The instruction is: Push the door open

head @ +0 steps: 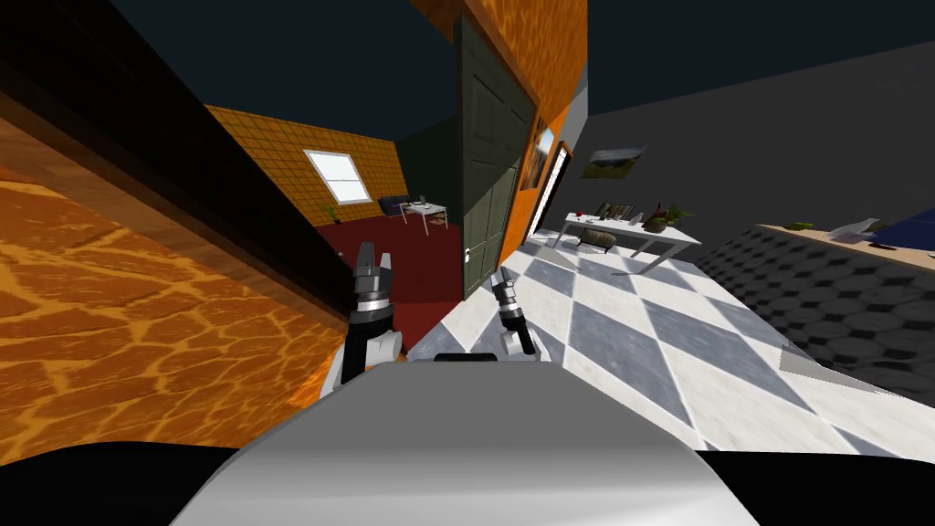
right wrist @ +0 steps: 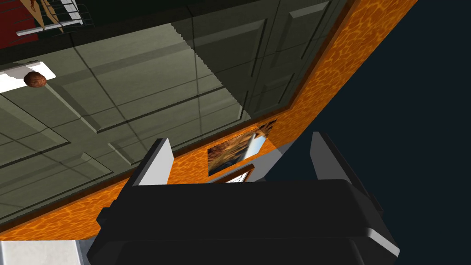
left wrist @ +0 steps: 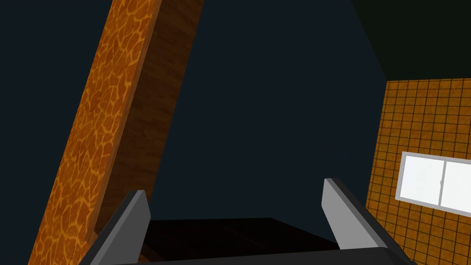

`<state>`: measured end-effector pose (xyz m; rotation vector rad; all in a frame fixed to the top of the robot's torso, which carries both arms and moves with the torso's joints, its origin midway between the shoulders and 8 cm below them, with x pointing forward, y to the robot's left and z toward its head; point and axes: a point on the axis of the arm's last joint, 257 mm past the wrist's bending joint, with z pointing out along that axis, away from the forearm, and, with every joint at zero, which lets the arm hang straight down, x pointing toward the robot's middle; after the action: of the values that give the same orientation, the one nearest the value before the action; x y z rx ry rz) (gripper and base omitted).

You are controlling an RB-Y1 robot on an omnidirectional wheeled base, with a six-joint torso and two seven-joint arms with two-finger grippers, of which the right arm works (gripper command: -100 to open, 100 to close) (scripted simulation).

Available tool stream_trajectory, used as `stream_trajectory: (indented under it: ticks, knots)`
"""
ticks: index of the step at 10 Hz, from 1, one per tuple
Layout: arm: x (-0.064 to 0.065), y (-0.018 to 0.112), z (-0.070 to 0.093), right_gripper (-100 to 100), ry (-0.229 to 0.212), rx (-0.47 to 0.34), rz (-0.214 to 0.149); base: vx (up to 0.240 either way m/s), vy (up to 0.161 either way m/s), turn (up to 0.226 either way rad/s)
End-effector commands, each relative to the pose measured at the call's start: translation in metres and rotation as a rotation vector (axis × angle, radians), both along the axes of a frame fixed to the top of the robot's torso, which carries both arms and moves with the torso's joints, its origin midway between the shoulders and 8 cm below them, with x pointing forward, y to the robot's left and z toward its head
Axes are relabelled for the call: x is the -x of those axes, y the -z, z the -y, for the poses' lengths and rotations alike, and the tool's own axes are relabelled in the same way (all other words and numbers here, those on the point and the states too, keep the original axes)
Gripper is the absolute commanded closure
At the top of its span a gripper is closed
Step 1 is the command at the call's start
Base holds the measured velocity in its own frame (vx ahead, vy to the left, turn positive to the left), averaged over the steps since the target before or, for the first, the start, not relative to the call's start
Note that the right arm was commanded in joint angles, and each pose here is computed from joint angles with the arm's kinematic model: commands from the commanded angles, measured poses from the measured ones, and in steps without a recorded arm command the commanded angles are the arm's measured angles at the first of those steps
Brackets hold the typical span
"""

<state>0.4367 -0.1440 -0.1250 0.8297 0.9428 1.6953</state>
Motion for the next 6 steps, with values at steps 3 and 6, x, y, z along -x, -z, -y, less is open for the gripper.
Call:
stream_trajectory:
  ticks: [3, 6]
  knots:
    - [-0.004, 0.023, -0.018, -100, -0.044, 0.016, -0.029, 0.094, -0.027, 0.002]
    - [-0.006, 0.047, -0.038, -100, -0.093, 0.036, -0.062, 0.109, -0.037, 0.003]
